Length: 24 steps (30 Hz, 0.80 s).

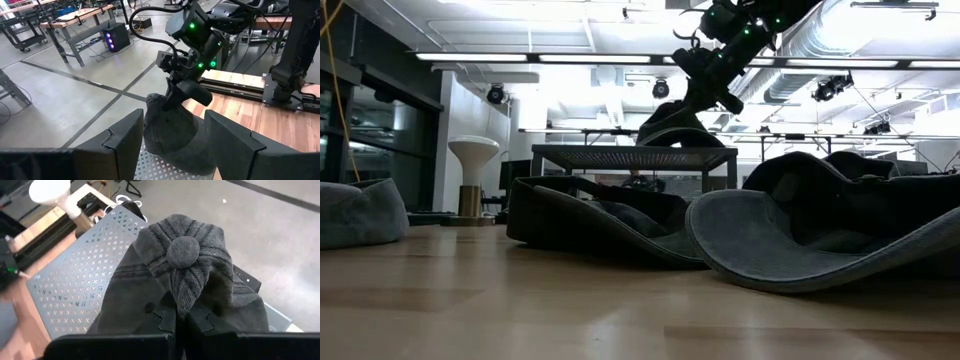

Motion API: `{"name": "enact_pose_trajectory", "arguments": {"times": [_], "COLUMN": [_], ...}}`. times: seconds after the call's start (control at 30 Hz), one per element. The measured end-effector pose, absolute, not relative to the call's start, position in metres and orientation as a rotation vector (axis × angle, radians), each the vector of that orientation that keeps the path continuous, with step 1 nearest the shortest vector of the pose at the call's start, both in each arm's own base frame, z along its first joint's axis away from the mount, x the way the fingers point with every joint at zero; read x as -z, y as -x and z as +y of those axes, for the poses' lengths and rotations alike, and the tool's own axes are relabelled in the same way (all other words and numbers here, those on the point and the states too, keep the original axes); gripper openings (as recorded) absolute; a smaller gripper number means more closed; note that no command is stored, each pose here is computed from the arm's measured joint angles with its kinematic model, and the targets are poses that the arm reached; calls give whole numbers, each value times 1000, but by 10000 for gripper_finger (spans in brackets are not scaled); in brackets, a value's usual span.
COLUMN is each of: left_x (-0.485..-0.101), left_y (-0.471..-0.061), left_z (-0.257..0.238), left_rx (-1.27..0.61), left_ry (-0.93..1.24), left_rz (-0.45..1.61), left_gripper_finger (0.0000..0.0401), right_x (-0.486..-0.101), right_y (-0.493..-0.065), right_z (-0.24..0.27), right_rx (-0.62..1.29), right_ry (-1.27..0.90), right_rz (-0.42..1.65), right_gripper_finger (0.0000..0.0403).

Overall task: Pick & Place hat
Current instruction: Put the right black cap on the shelf

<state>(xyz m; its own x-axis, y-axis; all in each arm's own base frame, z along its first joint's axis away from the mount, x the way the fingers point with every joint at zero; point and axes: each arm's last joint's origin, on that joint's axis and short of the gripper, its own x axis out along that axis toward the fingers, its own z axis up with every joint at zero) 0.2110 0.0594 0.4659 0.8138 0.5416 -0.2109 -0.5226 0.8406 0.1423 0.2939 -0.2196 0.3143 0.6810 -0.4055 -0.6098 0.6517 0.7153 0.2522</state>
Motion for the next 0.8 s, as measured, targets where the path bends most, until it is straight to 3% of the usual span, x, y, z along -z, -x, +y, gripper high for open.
{"name": "enact_pose_trajectory", "arguments": {"times": [0.43, 0.8], "left_x": [-466, -466], "left_y": [-211, -211], "left_z": [59, 59], "left_rx": [-571, -576], "left_ry": [-59, -27], "left_rz": [242, 233], "left_gripper_finger": [209, 209], "right_x": [-314, -315], "right_y": [-294, -294], "right_z": [-220, -220], "right_rx": [585, 749], "right_ry": [-368, -581], "right_rz": [586, 496], "right_gripper_finger": [0, 0]}}
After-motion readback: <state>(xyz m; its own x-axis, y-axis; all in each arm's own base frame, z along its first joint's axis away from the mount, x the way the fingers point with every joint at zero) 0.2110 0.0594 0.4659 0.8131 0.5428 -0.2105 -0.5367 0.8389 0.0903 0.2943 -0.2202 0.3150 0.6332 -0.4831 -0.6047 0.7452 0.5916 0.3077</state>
